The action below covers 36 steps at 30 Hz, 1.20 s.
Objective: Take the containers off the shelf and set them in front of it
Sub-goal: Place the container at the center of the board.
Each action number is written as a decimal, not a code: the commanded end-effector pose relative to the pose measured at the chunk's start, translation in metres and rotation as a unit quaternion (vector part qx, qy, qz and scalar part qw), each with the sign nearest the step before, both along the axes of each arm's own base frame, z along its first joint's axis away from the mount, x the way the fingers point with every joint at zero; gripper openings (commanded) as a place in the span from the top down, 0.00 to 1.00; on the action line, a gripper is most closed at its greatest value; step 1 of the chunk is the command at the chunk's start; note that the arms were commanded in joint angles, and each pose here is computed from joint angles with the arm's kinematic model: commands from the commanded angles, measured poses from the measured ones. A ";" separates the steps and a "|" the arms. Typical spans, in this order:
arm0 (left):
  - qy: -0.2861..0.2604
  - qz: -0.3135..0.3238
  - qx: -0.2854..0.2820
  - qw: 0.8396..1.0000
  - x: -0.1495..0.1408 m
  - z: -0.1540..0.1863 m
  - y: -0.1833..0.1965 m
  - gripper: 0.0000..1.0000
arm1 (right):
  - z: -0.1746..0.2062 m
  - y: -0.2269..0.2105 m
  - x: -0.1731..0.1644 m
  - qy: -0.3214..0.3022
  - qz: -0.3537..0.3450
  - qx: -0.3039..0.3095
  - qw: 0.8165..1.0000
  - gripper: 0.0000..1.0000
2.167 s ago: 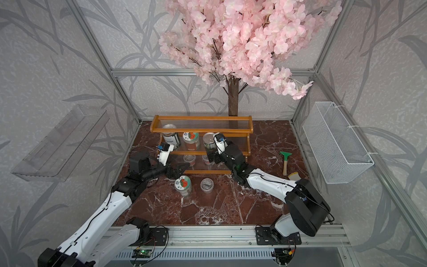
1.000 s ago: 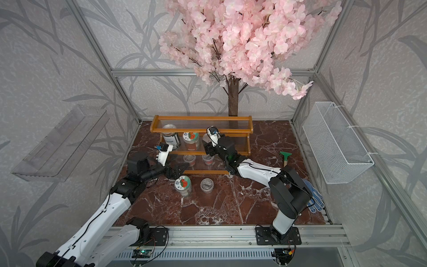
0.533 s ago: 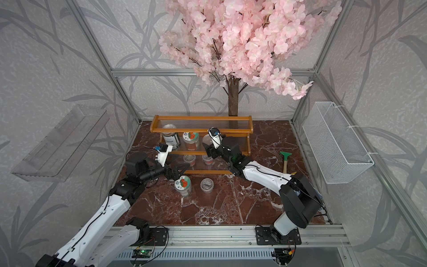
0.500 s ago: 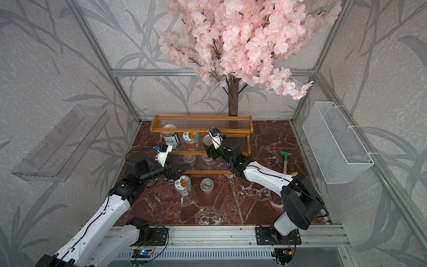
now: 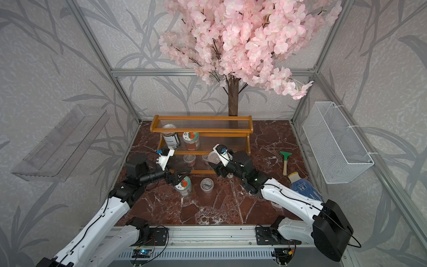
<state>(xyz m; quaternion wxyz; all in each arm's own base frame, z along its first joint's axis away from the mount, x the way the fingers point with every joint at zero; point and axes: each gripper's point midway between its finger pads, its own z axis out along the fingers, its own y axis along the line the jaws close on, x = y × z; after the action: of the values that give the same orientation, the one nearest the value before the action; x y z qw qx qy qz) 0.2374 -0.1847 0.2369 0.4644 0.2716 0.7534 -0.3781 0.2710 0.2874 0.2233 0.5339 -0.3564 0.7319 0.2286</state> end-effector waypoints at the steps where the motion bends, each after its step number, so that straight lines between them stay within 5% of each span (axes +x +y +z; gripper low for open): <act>1: 0.004 -0.027 0.001 1.000 -0.011 -0.005 -0.007 0.00 | -0.024 -0.008 -0.020 0.021 -0.001 -0.029 0.999 0.37; 13: 0.020 -0.068 0.019 0.997 -0.026 -0.023 -0.031 0.00 | -0.093 -0.058 -0.036 0.073 -0.123 -0.033 0.989 0.38; 21: 0.016 -0.063 0.024 0.998 -0.022 -0.024 -0.034 0.00 | -0.117 -0.037 -0.040 0.070 -0.106 0.005 0.992 0.36; 36: 0.013 -0.057 0.026 0.998 -0.022 -0.021 -0.032 0.00 | -0.155 -0.047 -0.038 0.077 -0.125 -0.053 0.988 0.26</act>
<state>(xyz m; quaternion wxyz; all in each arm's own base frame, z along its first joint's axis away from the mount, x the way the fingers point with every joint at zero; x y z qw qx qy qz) 0.2159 -0.2175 0.2101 0.4138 0.3149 0.7588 -0.3922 0.2322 0.2459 0.0712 0.4755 -0.2766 0.8196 0.1600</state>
